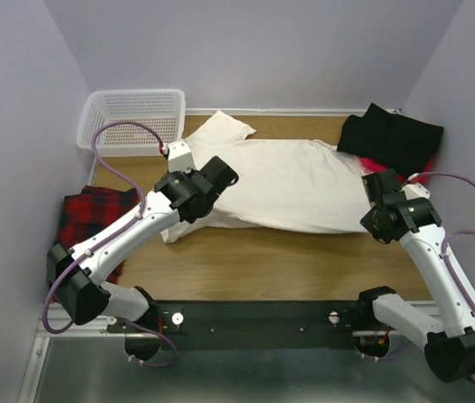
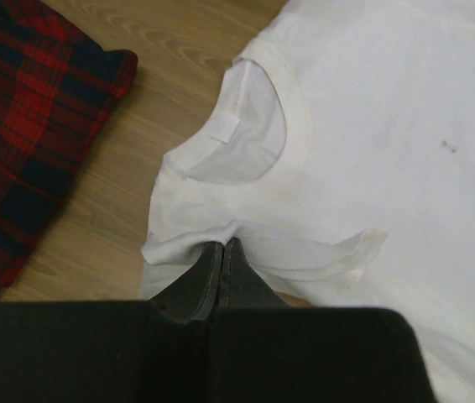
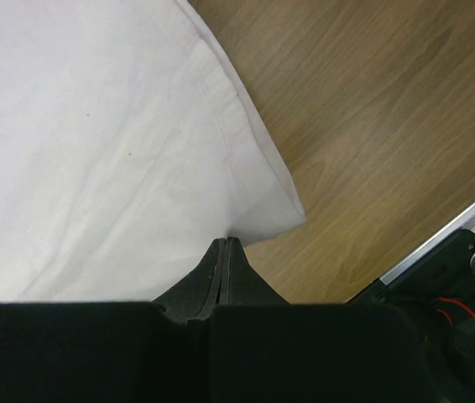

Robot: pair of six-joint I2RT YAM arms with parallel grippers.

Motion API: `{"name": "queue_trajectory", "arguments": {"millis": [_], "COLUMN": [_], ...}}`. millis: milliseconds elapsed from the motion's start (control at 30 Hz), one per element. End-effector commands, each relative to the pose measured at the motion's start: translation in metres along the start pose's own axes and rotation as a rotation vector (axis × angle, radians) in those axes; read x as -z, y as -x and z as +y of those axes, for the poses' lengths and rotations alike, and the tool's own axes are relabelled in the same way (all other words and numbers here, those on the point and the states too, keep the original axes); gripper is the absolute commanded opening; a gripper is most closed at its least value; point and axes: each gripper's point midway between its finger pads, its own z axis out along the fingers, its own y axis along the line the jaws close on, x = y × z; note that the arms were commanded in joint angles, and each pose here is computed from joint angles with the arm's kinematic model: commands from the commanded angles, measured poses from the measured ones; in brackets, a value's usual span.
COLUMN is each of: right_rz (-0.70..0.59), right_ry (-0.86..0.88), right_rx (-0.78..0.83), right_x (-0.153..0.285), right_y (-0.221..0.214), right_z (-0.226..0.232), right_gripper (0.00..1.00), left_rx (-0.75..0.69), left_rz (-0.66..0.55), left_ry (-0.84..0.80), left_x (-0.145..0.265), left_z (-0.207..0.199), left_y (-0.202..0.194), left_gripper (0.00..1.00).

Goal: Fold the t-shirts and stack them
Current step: Fold the flattened tshirt in 1/3 of the way

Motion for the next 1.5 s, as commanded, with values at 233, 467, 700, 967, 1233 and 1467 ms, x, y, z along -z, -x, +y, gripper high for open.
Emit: {"name": "queue_trajectory", "arguments": {"millis": [233,467,700,967,1233,1467], "right_rz": [-0.101,-0.104,-0.101,-0.119,-0.103,-0.058], "right_ry": [-0.028,-0.064,-0.121,-0.118,-0.117,-0.087], "right_rx": [-0.001,0.080,0.132,0.159,0.200,0.222], "right_x": [-0.042,-0.076,-0.112,-0.140,-0.166,-0.185], "right_y": [0.027,0.029,0.036,0.056,0.066,0.057], "right_z": [0.042,0.064,0.074,0.098,0.121,0.138], "right_gripper": [0.01,0.01,0.01,0.01,0.01,0.01], "left_rx": [-0.006,-0.109,-0.151,-0.196,-0.221,-0.241], "left_rz": [-0.169,-0.146,-0.133,-0.097,-0.073,-0.058], "left_ry": [0.048,0.006,0.003,0.012,0.017,0.050], "left_x": [-0.034,-0.052,-0.070,-0.088,-0.102,-0.118], "left_z": [-0.013,-0.031,-0.035,-0.044,-0.052,-0.050], "left_y": [0.070,0.061,0.059,0.047,0.041,0.035], "left_gripper": [0.00,0.00,0.00,0.00,0.00,0.00]}}
